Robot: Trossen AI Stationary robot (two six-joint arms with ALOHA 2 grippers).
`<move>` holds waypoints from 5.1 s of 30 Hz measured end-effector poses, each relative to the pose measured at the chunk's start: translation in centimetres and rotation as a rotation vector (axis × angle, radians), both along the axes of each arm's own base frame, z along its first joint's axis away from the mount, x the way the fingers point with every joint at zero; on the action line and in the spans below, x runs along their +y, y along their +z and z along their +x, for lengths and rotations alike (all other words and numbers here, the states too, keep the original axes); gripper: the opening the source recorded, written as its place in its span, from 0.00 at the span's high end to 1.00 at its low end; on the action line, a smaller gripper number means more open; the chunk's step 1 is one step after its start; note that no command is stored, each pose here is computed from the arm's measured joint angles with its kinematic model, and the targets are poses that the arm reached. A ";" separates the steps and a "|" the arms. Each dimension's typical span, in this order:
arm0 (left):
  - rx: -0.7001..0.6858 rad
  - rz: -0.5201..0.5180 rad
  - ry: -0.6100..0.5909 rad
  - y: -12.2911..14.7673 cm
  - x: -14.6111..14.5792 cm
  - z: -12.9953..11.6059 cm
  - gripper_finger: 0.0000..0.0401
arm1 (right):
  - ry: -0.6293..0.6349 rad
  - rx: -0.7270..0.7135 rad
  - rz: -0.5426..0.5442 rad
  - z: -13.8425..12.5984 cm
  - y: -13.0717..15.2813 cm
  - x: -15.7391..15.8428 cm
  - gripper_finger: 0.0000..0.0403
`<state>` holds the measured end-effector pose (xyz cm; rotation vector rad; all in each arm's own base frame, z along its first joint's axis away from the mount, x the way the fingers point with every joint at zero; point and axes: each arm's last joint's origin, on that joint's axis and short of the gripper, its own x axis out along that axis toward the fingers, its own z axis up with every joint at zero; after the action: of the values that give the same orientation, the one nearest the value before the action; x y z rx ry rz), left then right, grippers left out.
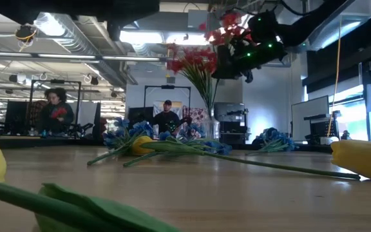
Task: Sort flowers into vase by color
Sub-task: Put the red flower into the transparent vase, then put the bottom left blue flower into the yellow vase
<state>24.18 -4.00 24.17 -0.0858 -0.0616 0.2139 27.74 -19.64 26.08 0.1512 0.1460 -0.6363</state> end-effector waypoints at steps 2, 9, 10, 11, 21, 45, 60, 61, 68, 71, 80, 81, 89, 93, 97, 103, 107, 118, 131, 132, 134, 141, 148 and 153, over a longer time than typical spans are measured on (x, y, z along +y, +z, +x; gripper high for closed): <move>0.007 0.002 0.001 -0.1 0.0 0.0 0.82 | 0.001 0.028 0.019 0.3 -0.2 -0.2 0.97; 0.022 0.006 -0.024 -0.2 -0.3 0.0 0.82 | -0.001 0.089 0.058 1.4 -1.7 -1.0 0.96; 0.032 0.008 -0.027 -0.3 -0.3 0.0 0.82 | -0.001 0.094 0.062 1.5 -1.9 -1.1 0.96; 0.043 0.011 -0.029 -0.4 -0.3 0.0 0.82 | -0.002 0.102 0.068 1.6 -2.3 -1.2 0.96; 0.162 0.023 -0.060 -1.4 -1.0 -0.3 0.82 | 0.001 0.173 0.118 2.5 -5.0 -1.8 0.79; 0.607 -0.334 0.170 -3.0 0.9 -5.6 0.82 | 0.018 0.054 -0.031 -0.8 2.7 0.6 0.20; 0.599 -0.474 0.455 -9.5 0.3 -1.5 0.82 | 0.075 0.064 -0.178 -3.3 8.7 9.8 0.20; 0.605 -0.476 0.492 -9.9 0.6 -1.1 0.82 | 0.060 0.052 -0.167 -3.5 9.0 10.4 0.20; 0.582 -0.614 0.588 -10.8 3.3 0.6 0.67 | 0.015 0.087 -0.149 -4.3 9.4 14.0 0.20; 0.546 -0.666 0.632 -11.0 4.2 0.8 0.59 | 0.031 0.120 -0.149 -4.3 9.1 14.9 0.20; 0.546 -0.717 0.737 -13.1 4.4 0.9 0.54 | 0.077 0.169 -0.148 -4.3 8.7 16.2 0.20; 0.546 -0.718 0.738 -13.4 4.4 1.0 0.54 | 0.077 0.171 -0.148 -4.3 8.6 16.2 0.20; 0.493 -0.724 0.741 -14.8 4.3 2.0 0.57 | 0.074 0.173 -0.148 -4.3 8.6 16.1 0.20; 0.455 -0.706 0.704 -14.6 3.9 2.4 0.63 | 0.075 0.179 -0.147 -4.3 8.6 16.1 0.20; 0.425 -0.673 0.686 -14.3 3.6 2.7 0.79 | 0.075 0.173 -0.148 -4.3 8.6 16.1 0.20; 0.376 -0.593 0.585 -11.8 3.4 3.0 0.97 | 0.117 0.180 -0.140 -4.2 8.5 16.2 0.20; 0.334 -0.462 0.473 -7.0 3.0 1.8 0.98 | 0.120 0.191 -0.139 -4.4 8.5 16.2 0.20; 0.130 -0.118 -0.080 0.9 2.0 -7.4 0.99 | 0.315 0.091 -0.094 -4.0 9.0 16.8 0.20; -0.175 0.012 -0.771 0.0 0.3 -11.9 0.98 | 0.340 -0.073 -0.071 -3.7 10.3 16.9 0.20; -0.192 0.019 -0.803 0.2 0.2 -12.1 0.98 | 0.328 -0.078 -0.057 -3.7 10.3 16.8 0.20; -0.235 0.030 -0.835 0.6 0.1 -12.5 0.98 | 0.304 -0.081 -0.039 -3.5 10.2 16.8 0.20; -0.254 0.024 -0.957 0.7 -1.1 -13.0 0.98 | 0.286 -0.084 0.008 -1.5 8.9 16.5 0.20; -0.342 -0.056 -1.134 1.7 -2.6 -14.3 0.98 | 0.287 -0.096 0.006 1.2 7.2 16.3 0.20; -0.270 -0.105 -1.216 1.2 -3.6 -14.8 0.98 | 0.286 -0.107 0.011 2.6 6.2 16.2 0.20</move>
<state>9.34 -7.62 25.33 -0.2403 -0.2536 -1.0130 30.33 -3.47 32.28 0.1714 0.0662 -0.3417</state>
